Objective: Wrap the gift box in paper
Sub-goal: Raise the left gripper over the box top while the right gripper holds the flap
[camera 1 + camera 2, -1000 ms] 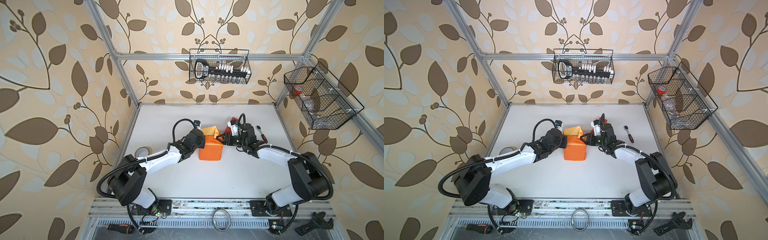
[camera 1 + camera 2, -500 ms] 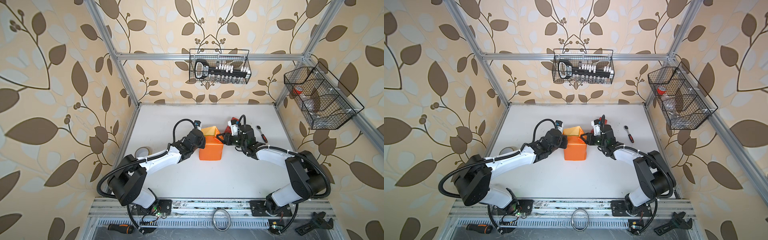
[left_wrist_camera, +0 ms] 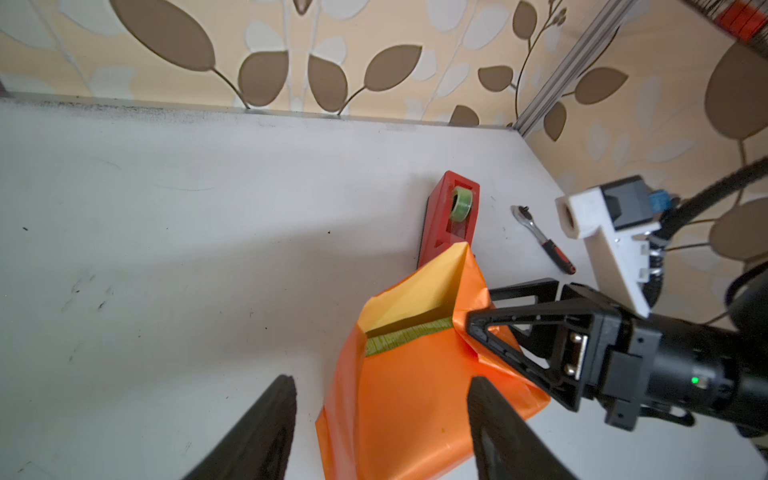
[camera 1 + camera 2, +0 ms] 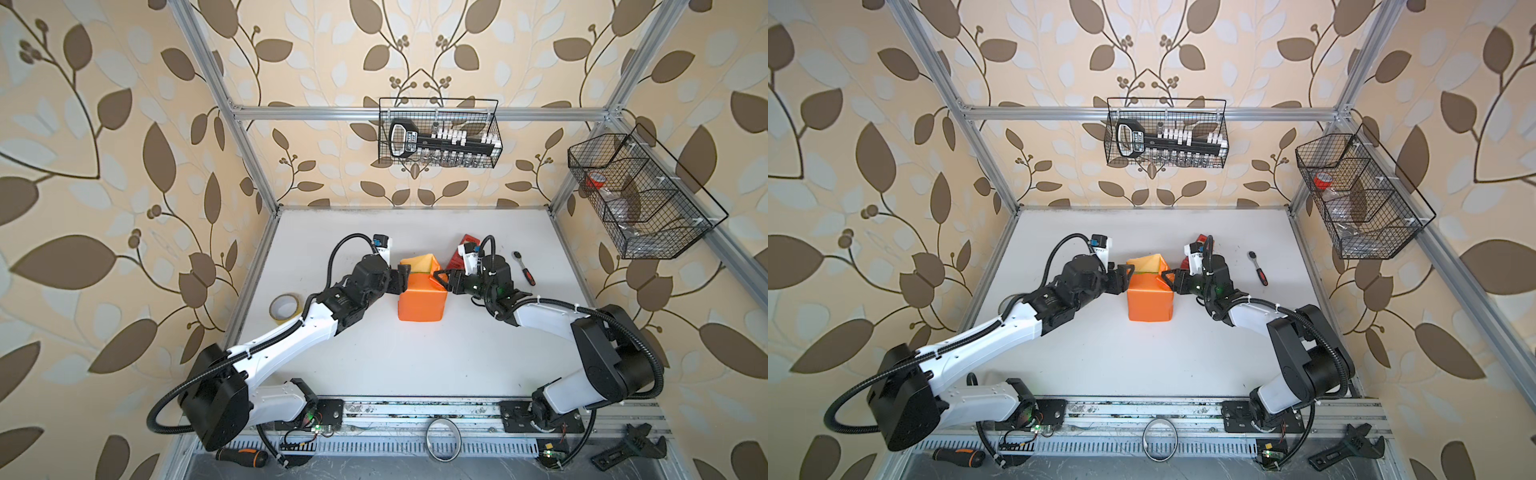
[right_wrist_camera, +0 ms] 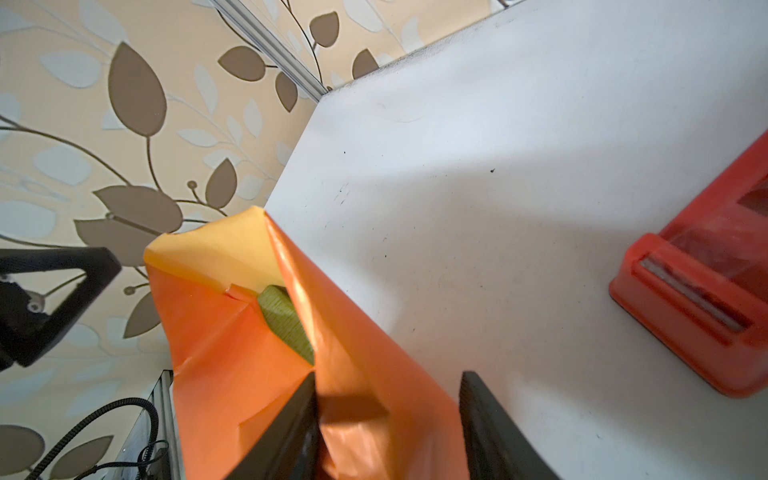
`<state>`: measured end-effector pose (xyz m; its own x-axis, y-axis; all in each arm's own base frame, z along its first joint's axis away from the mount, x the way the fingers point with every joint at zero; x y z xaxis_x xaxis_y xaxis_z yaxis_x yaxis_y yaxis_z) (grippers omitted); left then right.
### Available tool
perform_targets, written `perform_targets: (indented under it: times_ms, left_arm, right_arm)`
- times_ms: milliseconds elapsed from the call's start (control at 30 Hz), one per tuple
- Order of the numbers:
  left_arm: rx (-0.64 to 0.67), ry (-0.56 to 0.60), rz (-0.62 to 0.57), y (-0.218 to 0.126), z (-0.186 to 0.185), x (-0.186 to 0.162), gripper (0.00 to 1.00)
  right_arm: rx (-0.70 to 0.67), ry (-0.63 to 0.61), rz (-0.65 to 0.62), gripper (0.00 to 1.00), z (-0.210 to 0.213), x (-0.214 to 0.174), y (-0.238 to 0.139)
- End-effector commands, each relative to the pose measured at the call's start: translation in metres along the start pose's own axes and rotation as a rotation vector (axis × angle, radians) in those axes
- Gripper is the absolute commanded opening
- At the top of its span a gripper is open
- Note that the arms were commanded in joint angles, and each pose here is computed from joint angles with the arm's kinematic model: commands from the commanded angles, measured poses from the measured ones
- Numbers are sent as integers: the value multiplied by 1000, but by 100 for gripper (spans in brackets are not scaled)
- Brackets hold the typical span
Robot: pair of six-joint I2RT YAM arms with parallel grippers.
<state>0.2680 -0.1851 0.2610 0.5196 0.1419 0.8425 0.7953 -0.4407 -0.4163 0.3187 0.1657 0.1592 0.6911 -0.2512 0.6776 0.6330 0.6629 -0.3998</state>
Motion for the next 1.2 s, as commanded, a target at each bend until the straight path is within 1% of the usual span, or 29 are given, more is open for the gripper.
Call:
perform_targets:
  times_ms: [0,67,167,267,367,467,667,733,900,1167]
  left_arm:
    - [-7,-119,46,1,22,-1,63]
    - [31,-125,76,6,30,0,59]
    - [33,-113,106,16,30,1,53]
    - [7,-106,152,27,27,-2,51]
    - [-65,-103,183,36,20,-6,50]
    - [-106,-103,206,44,15,-10,50]
    - [-150,-83,226,53,11,-13,53]
    - [-147,-71,257,62,13,-21,54]
    - [-146,-21,279,70,15,-26,57]
    - [-185,137,307,75,14,-27,63]
  right_arm:
    - [-97,29,128,53,-19,-33,0]
    - [-97,28,127,53,-19,-33,0]
    - [-93,26,123,53,-18,-32,0]
    - [-93,26,122,53,-18,-32,0]
    - [-94,23,126,53,-18,-32,0]
    - [-93,22,126,53,-18,-33,-1]
    - [-86,6,133,53,-17,-33,-1]
    - [-82,0,140,53,-16,-34,-2]
    - [-76,-13,155,53,-16,-36,-3]
    - [-65,-37,170,53,-15,-37,-4]
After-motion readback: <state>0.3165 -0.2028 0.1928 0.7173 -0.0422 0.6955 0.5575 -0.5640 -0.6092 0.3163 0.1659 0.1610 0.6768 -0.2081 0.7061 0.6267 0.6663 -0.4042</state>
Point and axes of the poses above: each gripper's point midway between its finger pads, its own y axis out along the fingers, its own z axis along the line the jaws close on, x = y × z, the point moved 8 cm from there along -y, back along the fingers, and after that the axes turned 2 degrees about y, right-handed, at the moved point
